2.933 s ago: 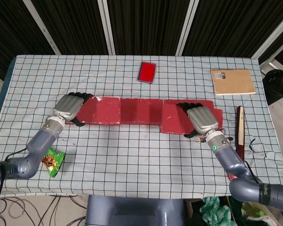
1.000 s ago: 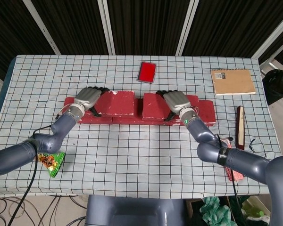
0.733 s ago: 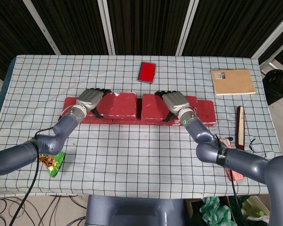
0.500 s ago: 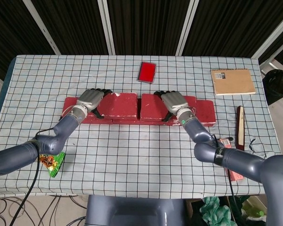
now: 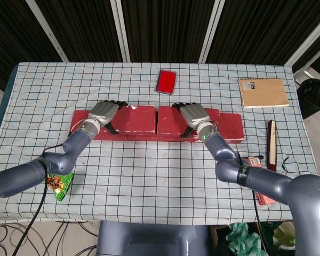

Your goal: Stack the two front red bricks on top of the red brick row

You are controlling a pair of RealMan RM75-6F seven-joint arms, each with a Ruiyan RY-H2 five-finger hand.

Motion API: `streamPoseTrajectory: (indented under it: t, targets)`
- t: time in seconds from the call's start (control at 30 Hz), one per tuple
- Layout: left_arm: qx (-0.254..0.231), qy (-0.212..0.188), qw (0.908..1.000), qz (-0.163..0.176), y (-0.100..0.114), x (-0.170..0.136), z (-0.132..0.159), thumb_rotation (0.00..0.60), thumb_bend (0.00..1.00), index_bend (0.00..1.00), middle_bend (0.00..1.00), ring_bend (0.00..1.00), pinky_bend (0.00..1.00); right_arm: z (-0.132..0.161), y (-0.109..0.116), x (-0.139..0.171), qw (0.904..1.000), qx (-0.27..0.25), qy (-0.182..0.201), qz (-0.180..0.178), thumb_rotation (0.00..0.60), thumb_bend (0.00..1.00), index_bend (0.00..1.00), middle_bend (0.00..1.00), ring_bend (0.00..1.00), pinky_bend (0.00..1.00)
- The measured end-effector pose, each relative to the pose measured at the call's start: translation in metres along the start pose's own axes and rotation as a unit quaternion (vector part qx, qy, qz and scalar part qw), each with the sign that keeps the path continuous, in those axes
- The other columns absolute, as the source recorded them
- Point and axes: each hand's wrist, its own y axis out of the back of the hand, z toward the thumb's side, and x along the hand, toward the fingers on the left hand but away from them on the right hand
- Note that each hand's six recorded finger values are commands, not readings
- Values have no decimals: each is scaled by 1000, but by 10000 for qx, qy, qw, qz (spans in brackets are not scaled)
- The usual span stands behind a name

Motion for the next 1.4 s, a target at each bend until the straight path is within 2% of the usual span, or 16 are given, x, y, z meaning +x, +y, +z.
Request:
streamPoseTrajectory:
  t: [0.3, 1.4]
  targets:
    - [57, 9, 10000, -25, 0, 2, 1, 600, 274, 228, 218, 117, 185, 3, 3, -3, 9999, 136, -2, -45, 600, 193, 286, 260, 257, 192]
    - [131, 127, 9998, -100, 0, 7, 5, 600, 269, 225, 216, 117, 184, 1, -2, -9, 10000, 35, -4, 47, 600, 193, 286, 260, 258, 192]
